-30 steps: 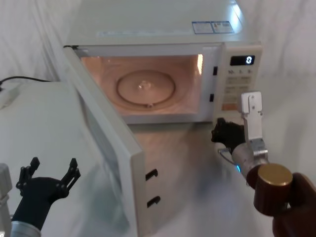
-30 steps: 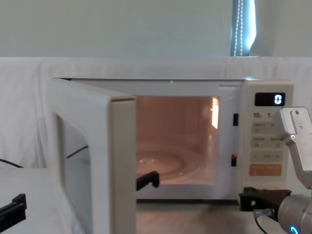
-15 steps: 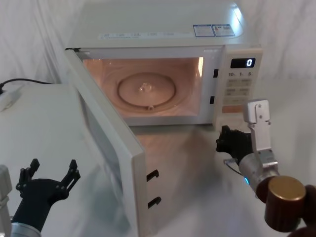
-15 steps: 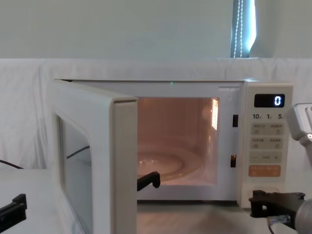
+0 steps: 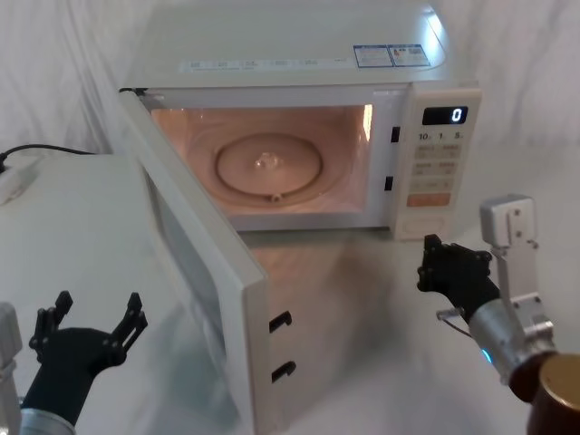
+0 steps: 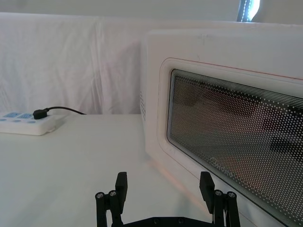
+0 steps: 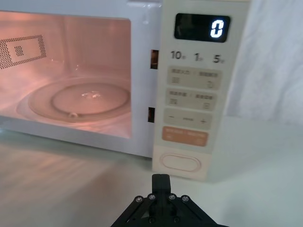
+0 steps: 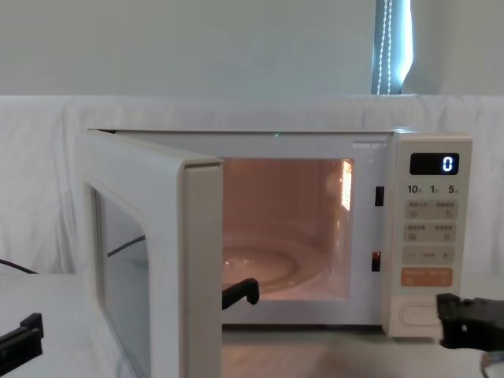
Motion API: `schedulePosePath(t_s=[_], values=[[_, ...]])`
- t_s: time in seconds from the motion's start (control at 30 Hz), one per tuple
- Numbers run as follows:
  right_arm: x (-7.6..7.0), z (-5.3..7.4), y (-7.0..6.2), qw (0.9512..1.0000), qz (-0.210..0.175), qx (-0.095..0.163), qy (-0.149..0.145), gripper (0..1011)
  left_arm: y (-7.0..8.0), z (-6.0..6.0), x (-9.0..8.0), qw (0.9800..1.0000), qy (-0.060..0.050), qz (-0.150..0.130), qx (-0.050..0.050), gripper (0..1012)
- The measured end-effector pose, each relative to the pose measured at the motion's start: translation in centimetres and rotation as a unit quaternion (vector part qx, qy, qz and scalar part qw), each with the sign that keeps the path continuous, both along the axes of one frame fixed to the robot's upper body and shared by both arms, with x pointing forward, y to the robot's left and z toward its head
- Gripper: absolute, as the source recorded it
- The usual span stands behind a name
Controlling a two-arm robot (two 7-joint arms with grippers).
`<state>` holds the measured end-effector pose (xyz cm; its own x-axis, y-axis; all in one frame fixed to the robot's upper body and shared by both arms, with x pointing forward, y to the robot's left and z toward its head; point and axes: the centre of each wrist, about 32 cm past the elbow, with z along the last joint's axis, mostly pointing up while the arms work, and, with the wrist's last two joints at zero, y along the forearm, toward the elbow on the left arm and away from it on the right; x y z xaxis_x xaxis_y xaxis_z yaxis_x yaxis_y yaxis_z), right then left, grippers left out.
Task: Press the button to open the microwave door with one hand; close the microwave door with the other hand.
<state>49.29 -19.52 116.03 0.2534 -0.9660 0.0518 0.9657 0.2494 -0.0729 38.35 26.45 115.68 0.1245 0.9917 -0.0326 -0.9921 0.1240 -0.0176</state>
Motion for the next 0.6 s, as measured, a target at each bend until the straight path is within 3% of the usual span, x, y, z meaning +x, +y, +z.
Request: schedulePosePath(t_s=[0.3,0.43,0.6], values=[[-1.8,-0.2,-1.8,0.9996,-0.005,0.001,-0.028,0,0.0,0.0,0.0,1.0,0.0,0.0,0.0,1001],[-2.2,-0.4,-2.3,0.9995,-0.01,0.005,-0.031,58,0.0,0.0,0.0,1.0,0.0,0.0,0.0,1001],[-2.6,-0.8,-3.0,0.9992,-0.023,0.01,-0.033,200,0.0,0.0,0.0,1.0,0.0,0.0,0.0,1001]])
